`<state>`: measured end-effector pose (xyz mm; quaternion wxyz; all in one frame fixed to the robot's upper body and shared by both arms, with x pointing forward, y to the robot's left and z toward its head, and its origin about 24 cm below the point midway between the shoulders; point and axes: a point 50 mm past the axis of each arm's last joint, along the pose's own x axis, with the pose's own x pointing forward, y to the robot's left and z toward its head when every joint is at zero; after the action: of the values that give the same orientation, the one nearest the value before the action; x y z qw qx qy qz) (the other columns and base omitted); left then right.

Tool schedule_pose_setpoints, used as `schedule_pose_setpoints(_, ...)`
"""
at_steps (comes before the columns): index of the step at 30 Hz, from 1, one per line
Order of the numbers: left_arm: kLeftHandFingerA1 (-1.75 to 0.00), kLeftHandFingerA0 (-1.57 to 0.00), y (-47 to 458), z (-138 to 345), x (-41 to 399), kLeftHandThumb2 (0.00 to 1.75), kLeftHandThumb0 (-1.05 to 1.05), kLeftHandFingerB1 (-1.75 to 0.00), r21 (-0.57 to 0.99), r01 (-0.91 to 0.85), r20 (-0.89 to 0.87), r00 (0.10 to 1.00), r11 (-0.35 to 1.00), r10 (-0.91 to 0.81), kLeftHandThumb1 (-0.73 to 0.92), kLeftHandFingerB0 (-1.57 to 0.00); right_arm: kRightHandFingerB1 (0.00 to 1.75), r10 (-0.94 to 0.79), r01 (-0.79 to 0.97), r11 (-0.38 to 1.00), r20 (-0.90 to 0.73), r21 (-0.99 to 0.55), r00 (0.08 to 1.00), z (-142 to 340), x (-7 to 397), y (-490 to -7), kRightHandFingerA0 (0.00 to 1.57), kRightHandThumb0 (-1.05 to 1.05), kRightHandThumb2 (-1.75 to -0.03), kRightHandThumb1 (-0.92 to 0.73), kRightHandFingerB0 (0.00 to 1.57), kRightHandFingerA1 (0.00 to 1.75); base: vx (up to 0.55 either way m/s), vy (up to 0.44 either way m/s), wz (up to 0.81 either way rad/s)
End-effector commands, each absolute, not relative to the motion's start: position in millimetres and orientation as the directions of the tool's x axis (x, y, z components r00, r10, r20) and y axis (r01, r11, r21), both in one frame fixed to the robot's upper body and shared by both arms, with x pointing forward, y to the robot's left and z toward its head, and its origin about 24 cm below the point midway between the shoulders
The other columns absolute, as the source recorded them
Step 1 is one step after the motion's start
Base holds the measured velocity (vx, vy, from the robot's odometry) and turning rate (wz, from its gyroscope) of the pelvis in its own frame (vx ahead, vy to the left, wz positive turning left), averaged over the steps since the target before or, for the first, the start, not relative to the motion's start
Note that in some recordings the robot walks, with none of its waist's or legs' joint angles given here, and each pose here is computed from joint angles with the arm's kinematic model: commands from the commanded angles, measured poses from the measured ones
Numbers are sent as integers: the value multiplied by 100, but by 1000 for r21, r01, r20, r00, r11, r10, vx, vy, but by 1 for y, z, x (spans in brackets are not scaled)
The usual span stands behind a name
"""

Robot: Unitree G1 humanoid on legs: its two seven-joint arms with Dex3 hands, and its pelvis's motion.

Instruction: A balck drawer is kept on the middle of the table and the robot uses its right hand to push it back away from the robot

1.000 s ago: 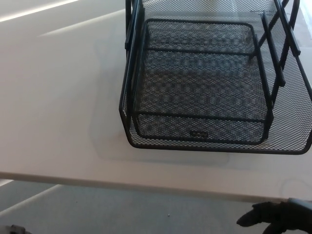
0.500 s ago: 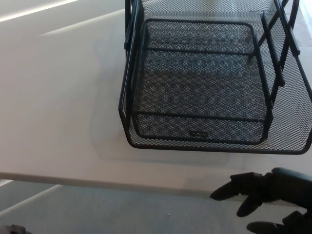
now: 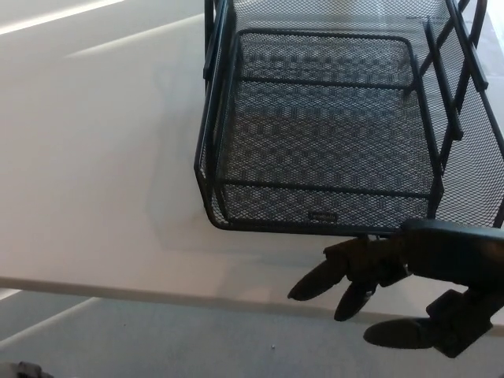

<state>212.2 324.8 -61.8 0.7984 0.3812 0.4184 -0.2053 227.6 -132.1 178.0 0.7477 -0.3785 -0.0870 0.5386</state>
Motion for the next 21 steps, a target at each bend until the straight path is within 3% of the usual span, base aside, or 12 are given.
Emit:
schedule_pose_setpoints(1,-37,-47,329,-58,213,63,-56,-33,441,691,-838,545,573,-13,76,-34,37,898,-880,-330,-401,-342,-180,211,187,-100,59,-65,-65,-84,40,47,0,0,0)
schedule_pose_setpoints(8,-38,-49,329,-58,213,63,-56,-33,437,686,-839,544,581,-12,76,-34,37,870,-896,-343,-455,-282,-190,208,198,-97,51,-64,-65,-84,36,47,0,0,0)
schedule_pose_setpoints(21,-38,-46,329,-58,213,63,-56,-33,432,682,-838,545,590,-16,75,-33,36,839,-963,-163,-544,-214,-21,216,251,-109,49,-62,-64,-82,34,46,0,0,0)
